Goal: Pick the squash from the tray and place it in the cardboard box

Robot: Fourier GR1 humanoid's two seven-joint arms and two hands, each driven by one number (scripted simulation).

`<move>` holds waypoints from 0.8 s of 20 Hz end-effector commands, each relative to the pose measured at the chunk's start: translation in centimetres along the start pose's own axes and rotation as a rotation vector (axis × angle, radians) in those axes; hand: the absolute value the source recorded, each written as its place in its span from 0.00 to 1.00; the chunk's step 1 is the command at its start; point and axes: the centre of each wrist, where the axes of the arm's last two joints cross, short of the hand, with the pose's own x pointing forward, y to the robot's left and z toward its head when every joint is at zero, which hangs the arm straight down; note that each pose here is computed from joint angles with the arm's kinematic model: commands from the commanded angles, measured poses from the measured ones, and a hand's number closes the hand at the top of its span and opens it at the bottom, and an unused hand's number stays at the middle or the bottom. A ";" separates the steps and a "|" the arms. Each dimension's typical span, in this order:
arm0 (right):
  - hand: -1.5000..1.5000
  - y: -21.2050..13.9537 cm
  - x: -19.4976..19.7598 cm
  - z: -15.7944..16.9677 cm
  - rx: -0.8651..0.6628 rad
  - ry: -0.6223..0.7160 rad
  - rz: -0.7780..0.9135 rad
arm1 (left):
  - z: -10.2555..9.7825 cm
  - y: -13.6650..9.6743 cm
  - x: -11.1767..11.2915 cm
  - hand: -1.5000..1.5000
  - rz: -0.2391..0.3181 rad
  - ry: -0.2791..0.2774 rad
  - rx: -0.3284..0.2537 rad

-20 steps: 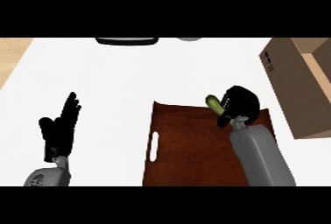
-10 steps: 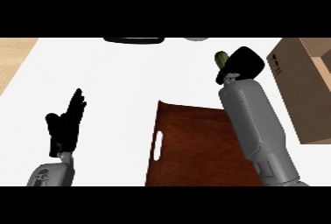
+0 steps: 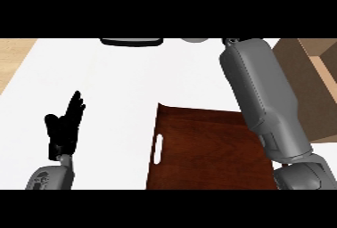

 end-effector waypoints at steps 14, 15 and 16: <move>1.00 -4.2 -6.0 -9.8 -0.211 0.218 -0.033 | 1.1 -0.5 -0.2 0.50 0.017 0.024 0.011; 1.00 -3.7 -6.7 -10.0 -0.203 0.229 -0.044 | -0.5 1.0 -1.3 0.50 0.027 0.027 0.027; 1.00 -2.3 -8.1 -10.8 -0.230 0.215 -0.039 | 0.5 0.8 -0.7 0.50 -0.006 -0.002 0.023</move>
